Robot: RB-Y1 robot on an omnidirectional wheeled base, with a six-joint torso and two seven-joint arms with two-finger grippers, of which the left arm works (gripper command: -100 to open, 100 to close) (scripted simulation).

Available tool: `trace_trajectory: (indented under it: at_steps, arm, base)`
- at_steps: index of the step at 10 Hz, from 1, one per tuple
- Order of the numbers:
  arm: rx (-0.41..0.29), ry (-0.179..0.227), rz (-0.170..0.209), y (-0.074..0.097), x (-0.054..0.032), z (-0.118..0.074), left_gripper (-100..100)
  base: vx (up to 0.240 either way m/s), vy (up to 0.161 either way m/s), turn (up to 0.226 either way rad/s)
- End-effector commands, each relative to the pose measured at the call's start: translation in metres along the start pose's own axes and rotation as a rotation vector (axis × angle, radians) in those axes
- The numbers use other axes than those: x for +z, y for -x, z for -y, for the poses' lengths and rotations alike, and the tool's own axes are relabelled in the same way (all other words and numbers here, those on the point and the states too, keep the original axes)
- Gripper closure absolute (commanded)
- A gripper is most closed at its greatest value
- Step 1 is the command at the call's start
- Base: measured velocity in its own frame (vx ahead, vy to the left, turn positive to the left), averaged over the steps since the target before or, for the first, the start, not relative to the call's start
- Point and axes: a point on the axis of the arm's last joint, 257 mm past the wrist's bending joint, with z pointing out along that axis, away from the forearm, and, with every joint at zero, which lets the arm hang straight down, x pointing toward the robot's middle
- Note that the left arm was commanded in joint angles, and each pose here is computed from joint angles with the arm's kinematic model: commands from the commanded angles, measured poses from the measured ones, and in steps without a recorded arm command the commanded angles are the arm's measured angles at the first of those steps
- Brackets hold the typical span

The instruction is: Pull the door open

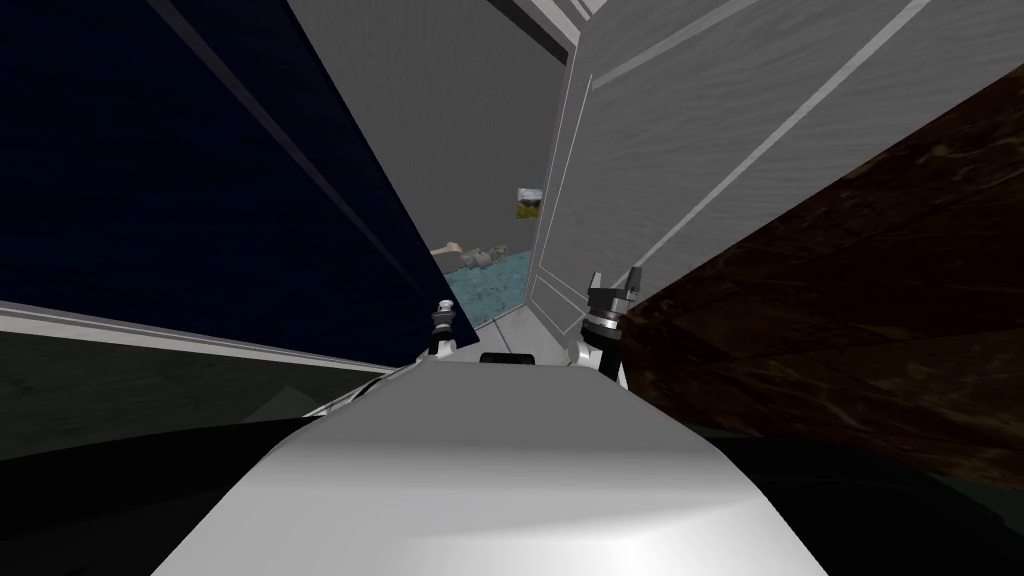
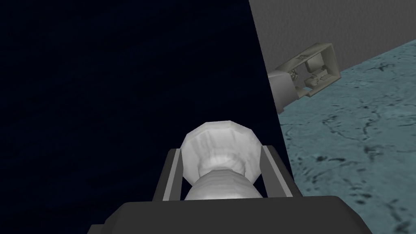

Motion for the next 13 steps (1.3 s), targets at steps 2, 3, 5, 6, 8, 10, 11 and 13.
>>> trace_trajectory:
  at_steps: [2, 3, 5, 6, 8, 10, 11, 13]
  arm:
    - [-0.073, 0.004, 0.025, 0.009, -0.0045, -0.004, 100]
    - [-0.080, 0.004, 0.025, 0.009, -0.0045, -0.004, 100]
    - [-0.145, 0.000, 0.029, 0.010, -0.0036, -0.004, 100]
    - [-0.172, -0.002, 0.030, 0.010, -0.0032, -0.004, 100]
    - [-0.227, -0.005, 0.033, 0.010, -0.0024, -0.004, 100]
    - [-0.266, -0.008, 0.035, 0.011, -0.0019, -0.004, 100]
    - [-0.294, -0.010, 0.036, 0.011, -0.0015, -0.004, 100]
    - [-0.300, -0.017, 0.002, -0.002, 0.0068, 0.001, 100]
  base:
    - [-0.022, 0.016, -0.035]
    - [-0.026, 0.015, -0.024]
    - [-0.026, 0.016, -0.030]
    - [-0.031, 0.026, -0.031]
    - [-0.031, 0.024, -0.036]
    - [-0.024, 0.019, -0.023]
    - [-0.019, 0.021, -0.030]
    - [-0.017, 0.015, -0.008]
